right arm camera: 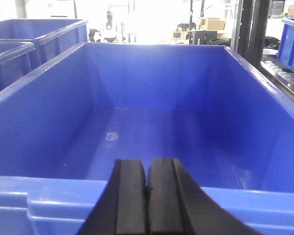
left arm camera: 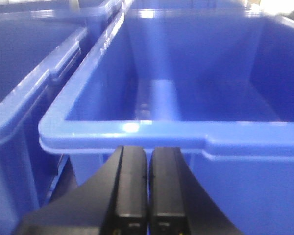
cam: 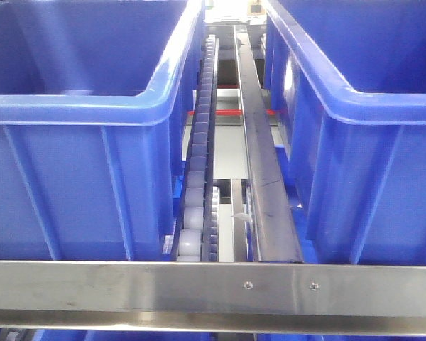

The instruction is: Pick and sort blue part to right shelf

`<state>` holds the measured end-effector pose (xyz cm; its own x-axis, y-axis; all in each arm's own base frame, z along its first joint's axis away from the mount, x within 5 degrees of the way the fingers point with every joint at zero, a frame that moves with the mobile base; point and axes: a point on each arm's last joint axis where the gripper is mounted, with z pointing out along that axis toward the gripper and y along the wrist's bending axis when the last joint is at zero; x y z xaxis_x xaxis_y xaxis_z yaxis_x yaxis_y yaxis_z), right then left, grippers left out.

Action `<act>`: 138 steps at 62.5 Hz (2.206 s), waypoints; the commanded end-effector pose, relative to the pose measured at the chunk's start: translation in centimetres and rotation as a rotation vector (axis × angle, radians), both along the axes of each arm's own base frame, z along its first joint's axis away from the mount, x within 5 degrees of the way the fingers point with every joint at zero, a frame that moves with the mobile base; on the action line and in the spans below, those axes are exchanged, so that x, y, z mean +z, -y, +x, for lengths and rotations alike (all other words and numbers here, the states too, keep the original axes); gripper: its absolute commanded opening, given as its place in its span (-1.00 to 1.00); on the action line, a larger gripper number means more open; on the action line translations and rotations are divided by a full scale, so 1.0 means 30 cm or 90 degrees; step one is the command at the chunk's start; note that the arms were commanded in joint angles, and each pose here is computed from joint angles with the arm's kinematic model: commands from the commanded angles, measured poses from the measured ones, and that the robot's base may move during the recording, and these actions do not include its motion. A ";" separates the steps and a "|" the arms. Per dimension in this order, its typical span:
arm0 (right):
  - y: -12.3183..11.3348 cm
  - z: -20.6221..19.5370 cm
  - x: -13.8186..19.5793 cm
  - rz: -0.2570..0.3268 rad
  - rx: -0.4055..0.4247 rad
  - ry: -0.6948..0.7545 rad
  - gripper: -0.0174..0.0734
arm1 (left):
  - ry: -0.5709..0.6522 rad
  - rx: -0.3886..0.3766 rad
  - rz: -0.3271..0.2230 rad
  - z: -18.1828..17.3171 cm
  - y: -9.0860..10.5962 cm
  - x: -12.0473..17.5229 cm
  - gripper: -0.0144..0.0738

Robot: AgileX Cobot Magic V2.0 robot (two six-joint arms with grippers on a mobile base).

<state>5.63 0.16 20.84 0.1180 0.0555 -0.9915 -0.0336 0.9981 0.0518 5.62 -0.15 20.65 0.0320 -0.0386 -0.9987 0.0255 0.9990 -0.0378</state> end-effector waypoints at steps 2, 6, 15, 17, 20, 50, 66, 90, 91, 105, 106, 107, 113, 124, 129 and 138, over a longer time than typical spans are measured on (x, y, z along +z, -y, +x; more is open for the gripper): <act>0.001 -0.017 0.057 0.000 -0.004 0.089 -0.53 | 0.068 0.001 -0.020 -0.005 -0.002 0.010 -0.39; 0.001 -0.017 0.057 0.000 -0.004 0.089 -0.53 | 0.070 -0.001 -0.020 -0.005 -0.001 0.011 -0.39; 0.001 -0.017 0.057 0.000 -0.004 0.089 -0.53 | 0.070 -0.002 -0.020 -0.005 -0.001 0.011 -0.39; 0.001 -0.017 0.057 0.000 -0.004 0.089 -0.53 | 0.070 -0.002 -0.020 -0.005 -0.001 0.011 -0.39; 0.001 -0.017 0.057 0.000 -0.004 0.089 -0.53 | 0.070 -0.002 -0.020 -0.005 -0.001 0.011 -0.39; 0.001 -0.017 0.057 0.000 -0.004 0.089 -0.53 | 0.070 -0.002 -0.020 -0.005 -0.001 0.011 -0.39; 0.001 -0.017 0.057 0.000 -0.004 0.089 -0.53 | 0.070 -0.002 -0.020 -0.005 -0.001 0.011 -0.39; 0.001 -0.017 0.057 0.000 -0.004 0.089 -0.53 | 0.070 -0.002 -0.020 -0.005 -0.001 0.011 -0.39; 0.001 -0.017 0.057 0.000 -0.004 0.089 -0.53 | 0.070 -0.002 -0.020 -0.005 -0.001 0.011 -0.39; 0.001 -0.017 0.057 0.000 -0.004 0.089 -0.53 | 0.070 -0.002 -0.020 -0.005 -0.001 0.011 -0.39; 0.001 -0.017 0.057 0.000 -0.004 0.089 -0.53 | 0.070 -0.002 -0.020 -0.005 -0.001 0.011 -0.39; 0.001 -0.017 0.057 0.000 -0.004 0.089 -0.53 | 0.070 -0.002 -0.020 -0.005 -0.001 0.011 -0.39; 0.001 -0.017 0.057 0.000 -0.004 0.089 -0.53 | 0.070 -0.002 -0.020 -0.005 -0.001 0.011 -0.39; 0.001 -0.017 0.057 0.000 -0.004 0.089 -0.53 | 0.070 -0.002 -0.020 -0.005 -0.001 0.011 -0.39; 0.001 -0.017 0.057 0.000 -0.004 0.089 -0.53 | 0.070 -0.002 -0.020 -0.005 -0.001 0.011 -0.39; 0.001 -0.017 0.057 0.000 -0.004 0.089 -0.53 | 0.070 -0.002 -0.020 -0.005 -0.001 0.011 -0.39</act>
<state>5.63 0.13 20.84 0.1182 0.0550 -0.9915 -0.0296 0.9982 0.0518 5.62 -0.14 20.81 0.0501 -0.0519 -0.9974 0.0263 0.9984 -0.0507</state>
